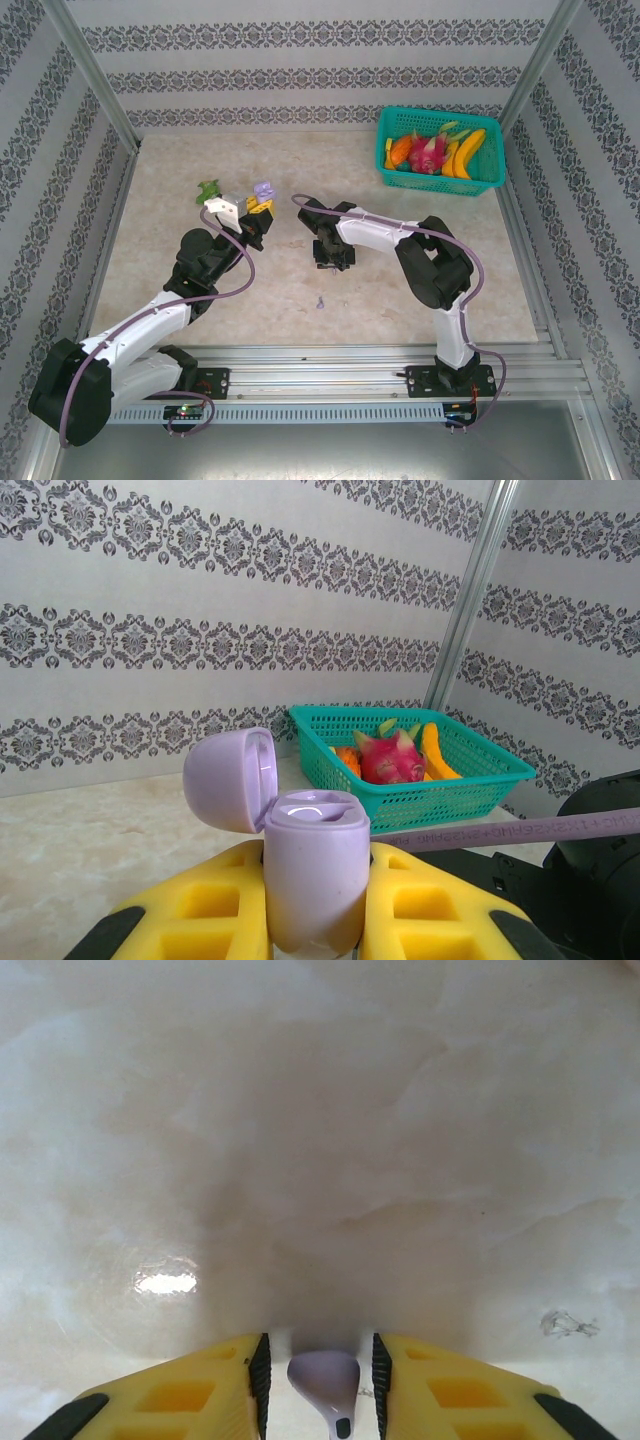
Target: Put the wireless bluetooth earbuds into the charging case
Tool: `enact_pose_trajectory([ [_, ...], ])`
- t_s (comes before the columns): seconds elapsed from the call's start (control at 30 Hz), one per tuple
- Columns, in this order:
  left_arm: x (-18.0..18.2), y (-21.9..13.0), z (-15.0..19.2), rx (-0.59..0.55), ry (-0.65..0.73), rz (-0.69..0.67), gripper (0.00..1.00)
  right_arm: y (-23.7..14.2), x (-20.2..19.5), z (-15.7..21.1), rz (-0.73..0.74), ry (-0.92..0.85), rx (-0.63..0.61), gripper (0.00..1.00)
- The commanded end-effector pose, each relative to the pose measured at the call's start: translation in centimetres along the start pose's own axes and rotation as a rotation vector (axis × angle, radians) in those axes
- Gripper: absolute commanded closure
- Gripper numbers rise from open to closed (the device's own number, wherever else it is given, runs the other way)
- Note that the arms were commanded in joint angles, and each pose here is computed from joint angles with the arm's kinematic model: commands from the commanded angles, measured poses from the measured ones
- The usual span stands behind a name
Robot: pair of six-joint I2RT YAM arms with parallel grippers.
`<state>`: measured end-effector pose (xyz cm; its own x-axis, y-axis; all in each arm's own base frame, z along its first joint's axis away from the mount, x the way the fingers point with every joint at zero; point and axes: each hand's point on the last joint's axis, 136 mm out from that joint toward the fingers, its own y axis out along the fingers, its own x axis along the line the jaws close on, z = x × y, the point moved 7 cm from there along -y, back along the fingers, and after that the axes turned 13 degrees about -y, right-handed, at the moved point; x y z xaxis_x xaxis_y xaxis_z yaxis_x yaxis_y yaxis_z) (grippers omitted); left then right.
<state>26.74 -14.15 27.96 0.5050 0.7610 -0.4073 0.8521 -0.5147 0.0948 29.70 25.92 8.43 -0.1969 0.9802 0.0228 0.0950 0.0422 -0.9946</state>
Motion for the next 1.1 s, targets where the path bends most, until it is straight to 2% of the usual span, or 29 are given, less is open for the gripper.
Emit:
enact_pose_trajectory([
  [0.0, -0.5, -0.3, -0.5, -0.033, 0.007, 0.019, 1.0, 0.7, 0.4, 0.5, 0.011, -0.007, 0.035, 0.68],
  [0.47, -0.7, -0.1, -0.7, -0.027, 0.008, 0.023, 1.0, 0.9, 0.2, 0.7, -0.006, -0.014, 0.026, 0.86],
  [0.73, -0.7, -0.1, -0.6, -0.018, 0.009, 0.021, 1.0, -0.8, -0.1, 0.6, -0.022, -0.008, -0.051, 0.87],
  [1.07, -0.6, -0.3, -0.5, -0.014, 0.016, 0.017, 1.0, -5.3, -0.8, 0.5, -0.064, 0.009, -0.208, 0.87],
])
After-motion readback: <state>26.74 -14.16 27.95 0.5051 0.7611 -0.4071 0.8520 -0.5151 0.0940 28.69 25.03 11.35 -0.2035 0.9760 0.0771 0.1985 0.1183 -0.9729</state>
